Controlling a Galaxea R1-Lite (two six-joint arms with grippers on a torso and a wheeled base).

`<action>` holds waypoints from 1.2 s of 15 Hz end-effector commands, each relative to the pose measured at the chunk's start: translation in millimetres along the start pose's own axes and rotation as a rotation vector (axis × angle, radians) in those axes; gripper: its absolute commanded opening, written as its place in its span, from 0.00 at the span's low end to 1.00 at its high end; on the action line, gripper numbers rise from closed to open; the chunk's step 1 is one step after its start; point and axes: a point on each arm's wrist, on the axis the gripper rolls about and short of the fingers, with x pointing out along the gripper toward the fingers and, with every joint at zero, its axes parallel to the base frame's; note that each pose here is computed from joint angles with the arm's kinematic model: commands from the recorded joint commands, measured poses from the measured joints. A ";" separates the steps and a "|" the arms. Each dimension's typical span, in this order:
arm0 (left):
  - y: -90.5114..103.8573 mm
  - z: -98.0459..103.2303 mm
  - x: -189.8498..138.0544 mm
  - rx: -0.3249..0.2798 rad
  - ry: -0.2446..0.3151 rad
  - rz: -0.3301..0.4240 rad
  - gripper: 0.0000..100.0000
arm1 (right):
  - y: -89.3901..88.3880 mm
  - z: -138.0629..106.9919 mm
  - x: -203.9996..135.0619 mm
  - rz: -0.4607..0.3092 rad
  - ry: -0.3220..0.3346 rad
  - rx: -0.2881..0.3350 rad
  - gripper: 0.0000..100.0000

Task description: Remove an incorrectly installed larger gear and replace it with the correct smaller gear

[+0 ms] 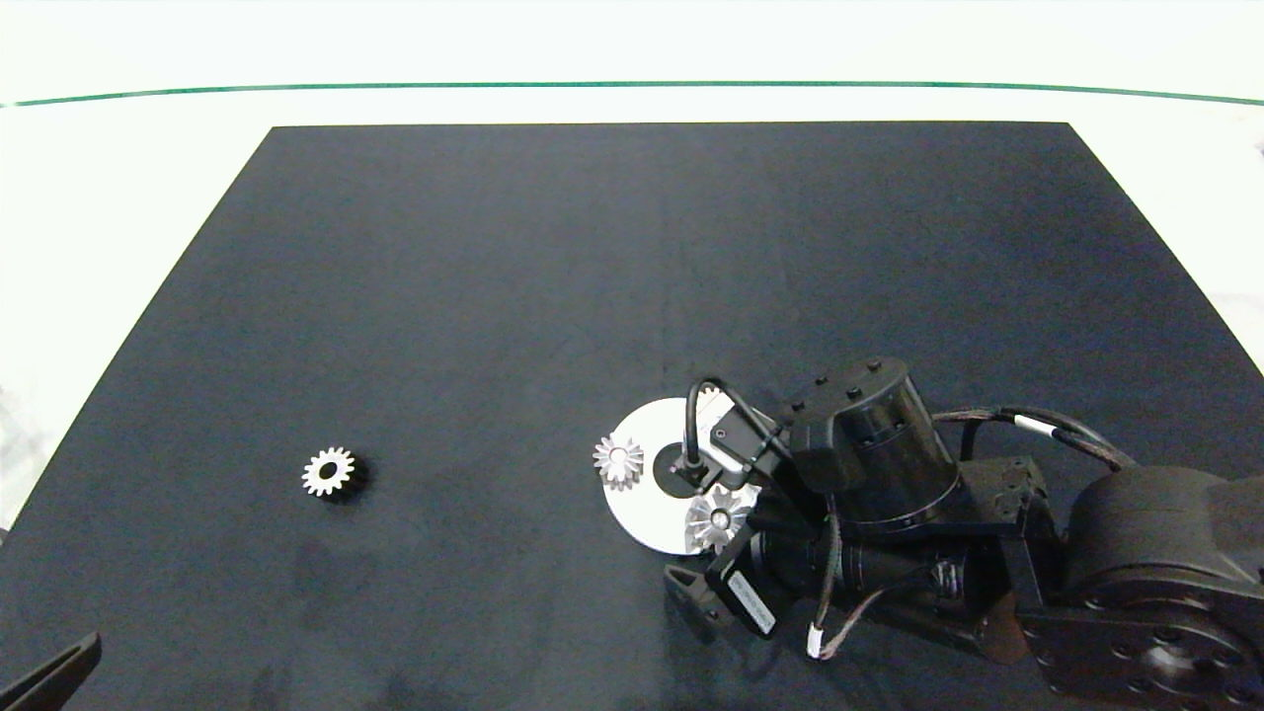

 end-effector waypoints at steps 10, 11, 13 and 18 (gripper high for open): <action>-0.1 -1.9 -0.4 0.001 0.002 -0.001 1.00 | -0.1 3.3 0.6 -0.016 -0.006 -0.019 0.75; -0.1 -1.9 -0.4 0.001 0.002 -0.001 1.00 | -0.2 3.8 0.5 -0.018 -0.007 -0.019 0.72; -0.1 -1.9 -0.4 0.001 0.002 -0.001 1.00 | -0.5 3.8 1.5 -0.019 -0.007 -0.018 0.69; -0.4 -4.1 -0.6 0.005 0.003 -0.014 1.00 | 1.0 1.3 7.4 -0.029 0.011 -0.022 0.58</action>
